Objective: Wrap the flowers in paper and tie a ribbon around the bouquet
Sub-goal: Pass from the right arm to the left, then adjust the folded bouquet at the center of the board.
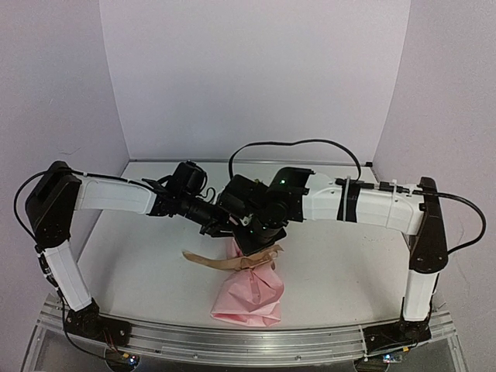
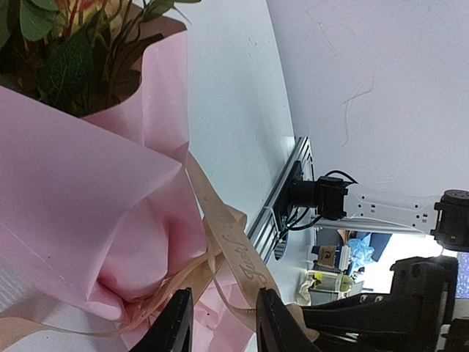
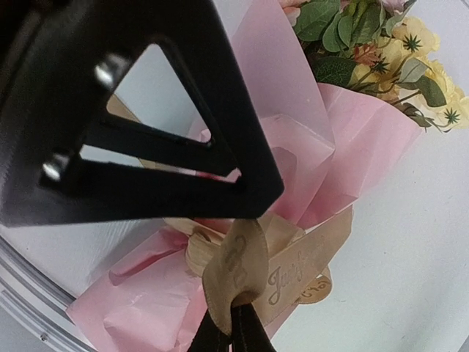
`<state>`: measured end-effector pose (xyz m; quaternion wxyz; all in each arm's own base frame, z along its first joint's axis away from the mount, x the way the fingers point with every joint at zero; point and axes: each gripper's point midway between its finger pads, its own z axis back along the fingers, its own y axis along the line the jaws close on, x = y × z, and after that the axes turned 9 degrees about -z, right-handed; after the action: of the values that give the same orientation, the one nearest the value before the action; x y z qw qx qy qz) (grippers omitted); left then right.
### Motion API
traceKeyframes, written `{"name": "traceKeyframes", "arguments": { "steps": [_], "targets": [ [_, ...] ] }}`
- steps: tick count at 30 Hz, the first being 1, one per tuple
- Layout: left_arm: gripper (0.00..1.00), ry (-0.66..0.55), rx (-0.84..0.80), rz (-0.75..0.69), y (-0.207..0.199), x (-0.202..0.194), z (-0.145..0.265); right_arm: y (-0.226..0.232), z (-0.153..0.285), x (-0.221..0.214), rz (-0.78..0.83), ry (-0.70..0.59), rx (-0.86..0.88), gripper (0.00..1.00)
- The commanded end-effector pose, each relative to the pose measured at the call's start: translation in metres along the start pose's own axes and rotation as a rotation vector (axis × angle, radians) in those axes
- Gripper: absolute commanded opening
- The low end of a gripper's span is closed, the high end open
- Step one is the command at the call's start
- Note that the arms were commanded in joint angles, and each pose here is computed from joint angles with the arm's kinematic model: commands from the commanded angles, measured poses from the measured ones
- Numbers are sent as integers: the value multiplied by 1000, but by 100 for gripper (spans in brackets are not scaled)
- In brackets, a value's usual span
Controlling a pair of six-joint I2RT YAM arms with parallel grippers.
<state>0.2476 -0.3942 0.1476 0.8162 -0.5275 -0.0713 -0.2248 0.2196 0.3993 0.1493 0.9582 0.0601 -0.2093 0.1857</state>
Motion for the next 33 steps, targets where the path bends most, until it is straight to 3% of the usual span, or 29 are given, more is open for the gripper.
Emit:
{"name": "traceKeyframes", "arguments": {
  "steps": [1, 9, 18, 22, 25, 30, 33],
  "targets": [
    [28, 35, -63, -46, -20, -1, -7, 4, 2, 6, 30, -22, -12, 5],
    [19, 74, -21, -59, -10, -13, -13, 5, 1, 1, 38, -12, -11, 15],
    [11, 114, -14, -69, -5, -24, -22, -11, 19, 6, -13, -66, -30, 58],
    [11, 131, -17, -76, -6, -27, -28, -27, 29, 9, -102, -94, -16, 79],
    [10, 138, -15, -79, -6, -28, -29, -47, 31, 7, -210, -114, 3, 89],
    [9, 146, -8, -80, -4, -30, -29, -89, 24, 2, -493, -145, 65, 93],
    [9, 147, -3, -84, -4, -30, -28, -98, 8, -10, -625, -139, 152, 79]
  ]
}}
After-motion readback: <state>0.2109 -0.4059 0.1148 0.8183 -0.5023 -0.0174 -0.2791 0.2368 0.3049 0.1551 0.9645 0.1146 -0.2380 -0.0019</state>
